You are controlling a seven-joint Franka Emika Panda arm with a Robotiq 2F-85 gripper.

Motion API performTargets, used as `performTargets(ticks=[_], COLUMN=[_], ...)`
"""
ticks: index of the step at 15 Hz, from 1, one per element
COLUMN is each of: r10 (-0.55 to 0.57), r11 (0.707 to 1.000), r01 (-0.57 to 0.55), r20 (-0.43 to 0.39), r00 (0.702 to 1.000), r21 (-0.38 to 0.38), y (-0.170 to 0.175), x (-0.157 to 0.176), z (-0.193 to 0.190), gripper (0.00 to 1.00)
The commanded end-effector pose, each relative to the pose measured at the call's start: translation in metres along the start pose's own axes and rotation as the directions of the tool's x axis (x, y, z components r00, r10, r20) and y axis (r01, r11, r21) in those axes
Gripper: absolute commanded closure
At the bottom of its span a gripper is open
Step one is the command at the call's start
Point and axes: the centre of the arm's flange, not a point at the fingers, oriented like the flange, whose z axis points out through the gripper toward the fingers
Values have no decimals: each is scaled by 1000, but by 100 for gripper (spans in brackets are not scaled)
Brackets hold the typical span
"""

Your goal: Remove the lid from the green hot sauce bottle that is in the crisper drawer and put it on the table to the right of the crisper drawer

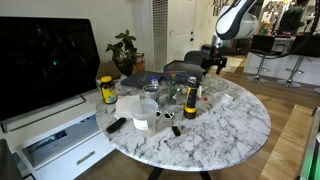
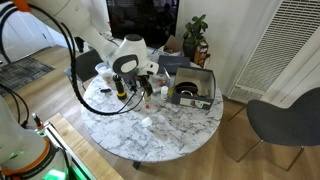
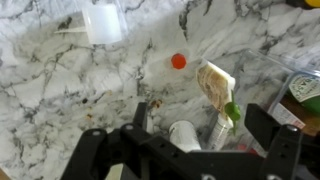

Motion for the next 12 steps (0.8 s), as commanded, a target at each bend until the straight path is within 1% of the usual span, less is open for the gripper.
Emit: performTargets(ticks=[1,4,5,7,8,9,11,12], r10=[-166,-260,-279,-309,-349,-302,-335,-339], r11=[986,966,960,950,934,952,939,938], r01=[165,260,279,310,348,303,336,340], r20=[-32,-51,-48,-17,-5,-31,-29,-30], r00=[986,964,959,951,937,953,942,940], r21=[-10,-7,8,50,81,40,69,72], y=[-23,-49,-57,-71,-76,-74,-83,-83], x=[-13,-14,-16,-22,-25,-17,-22,-23], z=[-70,-114,-128,-153,-164,-142,-160,-163], gripper=[0,0,0,0,0,0,0,0])
